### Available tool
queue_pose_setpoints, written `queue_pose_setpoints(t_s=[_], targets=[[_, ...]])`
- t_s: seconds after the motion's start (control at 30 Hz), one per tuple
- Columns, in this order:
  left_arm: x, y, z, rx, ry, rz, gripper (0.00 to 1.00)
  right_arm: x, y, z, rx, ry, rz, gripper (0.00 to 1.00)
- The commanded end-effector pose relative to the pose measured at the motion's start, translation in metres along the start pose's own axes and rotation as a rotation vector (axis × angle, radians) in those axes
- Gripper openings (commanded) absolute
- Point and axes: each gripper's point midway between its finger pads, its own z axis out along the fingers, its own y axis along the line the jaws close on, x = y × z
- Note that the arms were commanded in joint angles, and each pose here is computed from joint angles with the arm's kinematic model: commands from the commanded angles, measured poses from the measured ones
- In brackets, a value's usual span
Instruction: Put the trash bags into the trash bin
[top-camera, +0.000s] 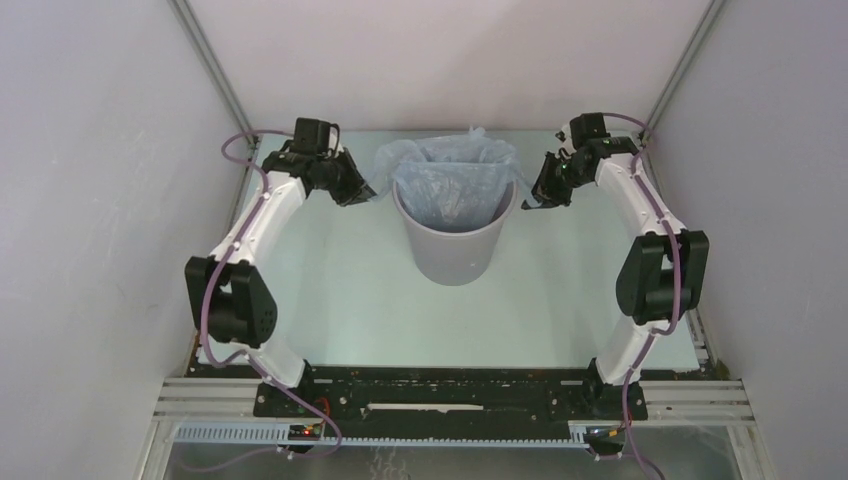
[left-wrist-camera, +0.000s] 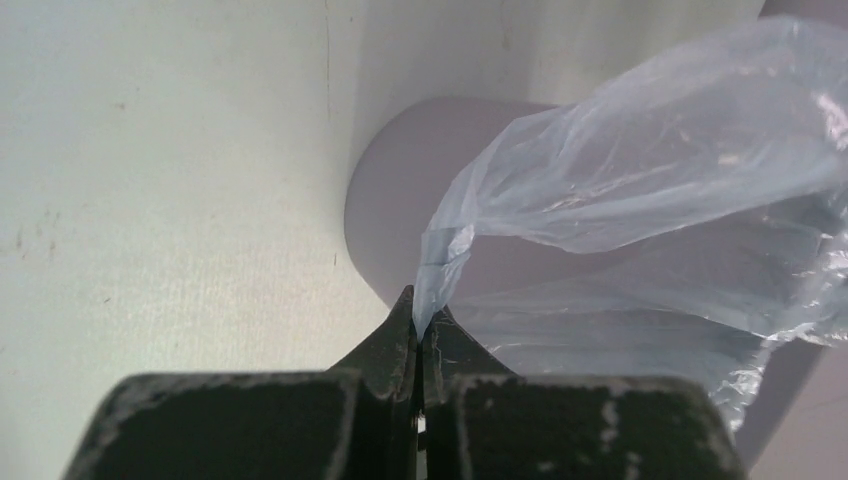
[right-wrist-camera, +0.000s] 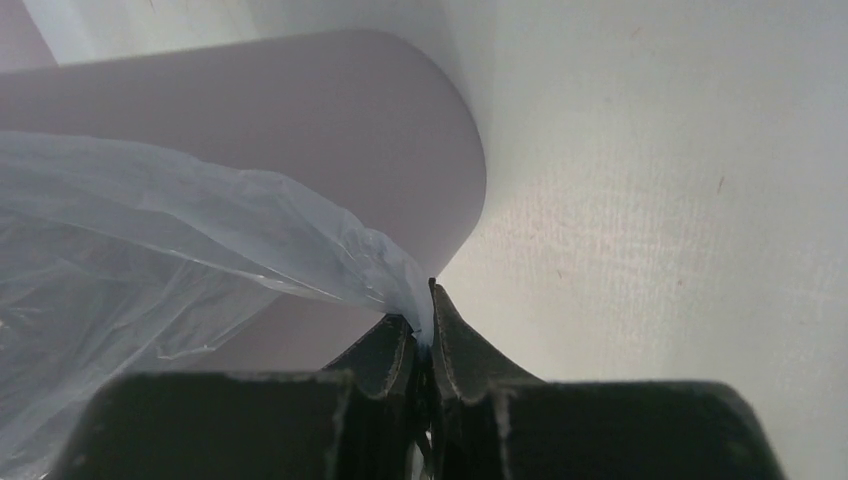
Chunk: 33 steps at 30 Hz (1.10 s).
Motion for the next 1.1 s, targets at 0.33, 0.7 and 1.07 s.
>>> queue_pose_setpoints(t_s=[0.33, 0.7, 1.07], targets=[[0.054, 0.011, -0.057, 0.052, 0.074, 0.03, 0.01, 0.009, -0.004, -0.075, -0.142, -0.034, 0.102, 0.17], [0.061, 0.006, -0.11, 0.074, -0.025, 0.037, 0.01, 0.024, -0.013, -0.109, -0.099, -0.064, 0.1, 0.18], [0.054, 0.016, -0.16, 0.026, -0.192, 0.055, 0.0, 0.041, -0.024, -0.131, -0.062, -0.109, 0.136, 0.07]])
